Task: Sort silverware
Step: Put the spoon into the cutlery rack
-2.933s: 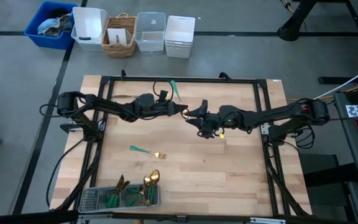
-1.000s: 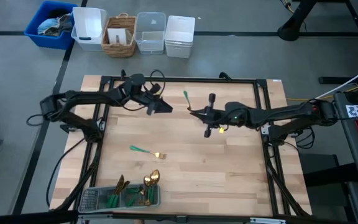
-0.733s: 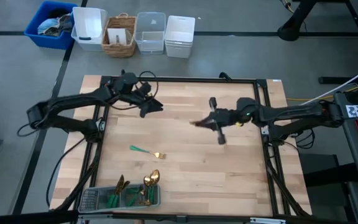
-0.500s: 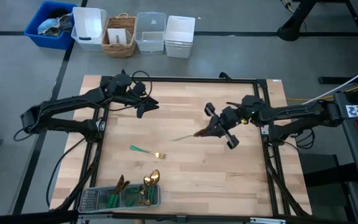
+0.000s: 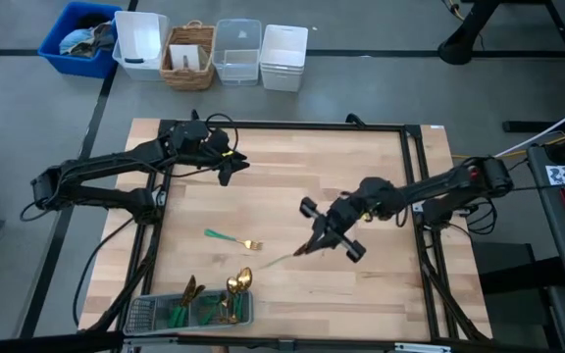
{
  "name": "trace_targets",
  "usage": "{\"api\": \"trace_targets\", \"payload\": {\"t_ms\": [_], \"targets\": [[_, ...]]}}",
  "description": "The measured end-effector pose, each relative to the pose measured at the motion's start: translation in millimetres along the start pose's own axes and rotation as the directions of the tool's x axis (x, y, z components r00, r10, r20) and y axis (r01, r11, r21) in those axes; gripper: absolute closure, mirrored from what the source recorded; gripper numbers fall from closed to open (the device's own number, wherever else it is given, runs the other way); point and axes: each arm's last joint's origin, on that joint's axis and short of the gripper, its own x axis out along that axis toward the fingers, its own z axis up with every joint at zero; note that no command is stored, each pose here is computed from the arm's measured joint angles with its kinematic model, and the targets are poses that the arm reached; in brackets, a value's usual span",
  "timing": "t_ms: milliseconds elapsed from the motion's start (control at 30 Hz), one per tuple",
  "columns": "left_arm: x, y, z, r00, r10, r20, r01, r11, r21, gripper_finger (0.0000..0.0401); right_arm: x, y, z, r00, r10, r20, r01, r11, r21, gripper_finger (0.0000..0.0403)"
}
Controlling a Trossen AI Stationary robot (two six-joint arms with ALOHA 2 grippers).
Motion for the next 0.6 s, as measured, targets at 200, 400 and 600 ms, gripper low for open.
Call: {"api": "trace_targets", "payload": {"t_ms": [200, 400, 600], "targets": [[0.1, 0.1, -0.1, 1.000, 0.006, 0.000, -0.006, 1.000, 0.001, 0.0252, 35.4, 3.8, -11.5, 0.996, 0.083, -0.020, -0.082, 0.996, 0.042, 0.0397], [0.1, 0.2, -0.1, 1.000, 0.006, 0.000, -0.006, 1.000, 0.001, 0.0252, 61.1, -8.7, -32.5, 0.990, 0.090, -0.113, -0.076, 0.990, 0.119, 0.0395], [0.2, 0.5, -1.3, 1.000, 0.009, -0.012, -0.009, 1.000, -0.002, 0.0252, 82.6, -24.9, -42.9, 0.985, 0.090, -0.144, -0.061, 0.979, 0.195, 0.0396]]}}
